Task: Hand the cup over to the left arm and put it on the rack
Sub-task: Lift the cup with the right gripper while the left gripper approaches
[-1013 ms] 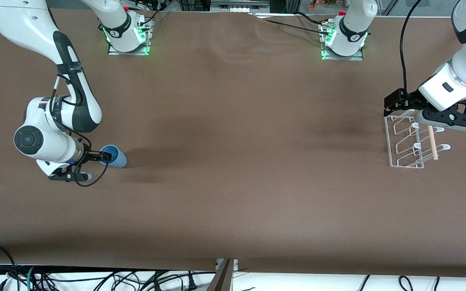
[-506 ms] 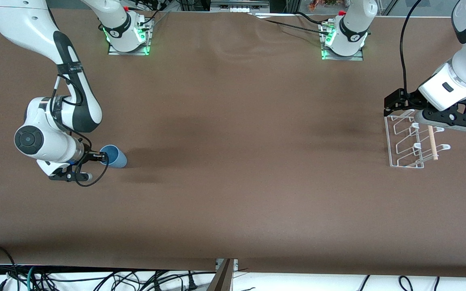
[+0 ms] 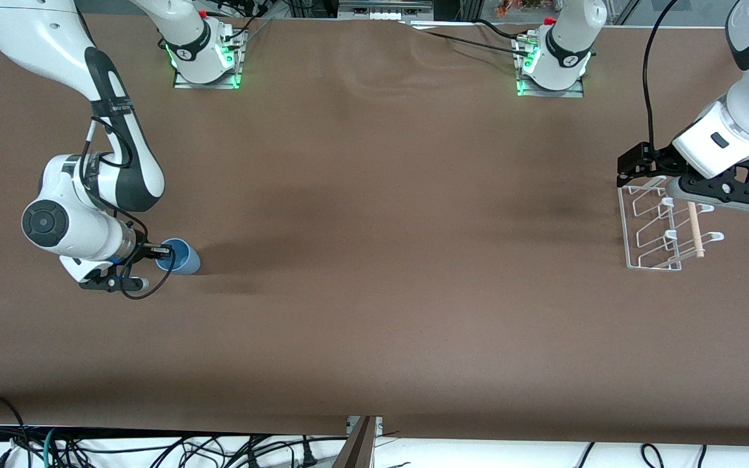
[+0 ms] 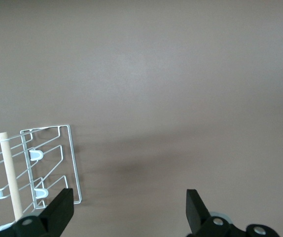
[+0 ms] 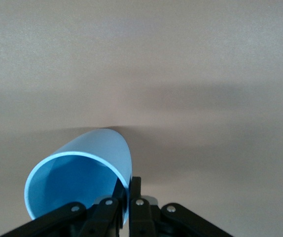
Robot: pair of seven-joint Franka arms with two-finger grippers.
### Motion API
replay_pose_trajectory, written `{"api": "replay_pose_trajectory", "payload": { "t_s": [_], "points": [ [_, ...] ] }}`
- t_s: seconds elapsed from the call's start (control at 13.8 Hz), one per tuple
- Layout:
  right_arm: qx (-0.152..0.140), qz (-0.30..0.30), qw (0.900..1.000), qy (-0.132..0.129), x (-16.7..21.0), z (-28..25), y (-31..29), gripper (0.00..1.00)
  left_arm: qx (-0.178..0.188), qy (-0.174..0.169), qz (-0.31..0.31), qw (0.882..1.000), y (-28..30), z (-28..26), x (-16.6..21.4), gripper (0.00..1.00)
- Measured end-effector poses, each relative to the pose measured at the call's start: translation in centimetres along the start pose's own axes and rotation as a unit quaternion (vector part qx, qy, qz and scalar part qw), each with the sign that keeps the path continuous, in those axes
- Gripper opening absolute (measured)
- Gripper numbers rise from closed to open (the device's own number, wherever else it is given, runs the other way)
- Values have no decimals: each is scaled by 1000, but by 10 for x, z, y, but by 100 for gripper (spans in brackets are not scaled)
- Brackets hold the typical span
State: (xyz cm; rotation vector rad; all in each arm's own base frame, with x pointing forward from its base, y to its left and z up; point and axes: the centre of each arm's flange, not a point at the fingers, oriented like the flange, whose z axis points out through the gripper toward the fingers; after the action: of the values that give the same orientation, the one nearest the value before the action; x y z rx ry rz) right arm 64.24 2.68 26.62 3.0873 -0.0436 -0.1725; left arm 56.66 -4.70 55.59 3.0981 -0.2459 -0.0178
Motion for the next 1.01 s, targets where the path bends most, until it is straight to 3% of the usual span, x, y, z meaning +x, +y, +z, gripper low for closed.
{"api": "replay_pose_trajectory", "payload": {
  "t_s": [0.22,0.36,0.58,0.87,1.01],
  "points": [
    [16,10,1000,1,1,-1,-2,6,0,0,0,1000,0,0,0,100],
    [51,27,998,5,4,-10,-11,5,0,0,0,1000,0,0,0,100],
    [143,53,988,-13,9,-56,-39,5,0,0,0,1000,0,0,0,100],
    [266,44,963,-28,10,-137,-83,5,0,-1,0,1000,0,0,0,100],
    [326,38,944,-36,6,-152,-117,5,-1,-6,3,1000,3,3,0,100]
  ]
}}
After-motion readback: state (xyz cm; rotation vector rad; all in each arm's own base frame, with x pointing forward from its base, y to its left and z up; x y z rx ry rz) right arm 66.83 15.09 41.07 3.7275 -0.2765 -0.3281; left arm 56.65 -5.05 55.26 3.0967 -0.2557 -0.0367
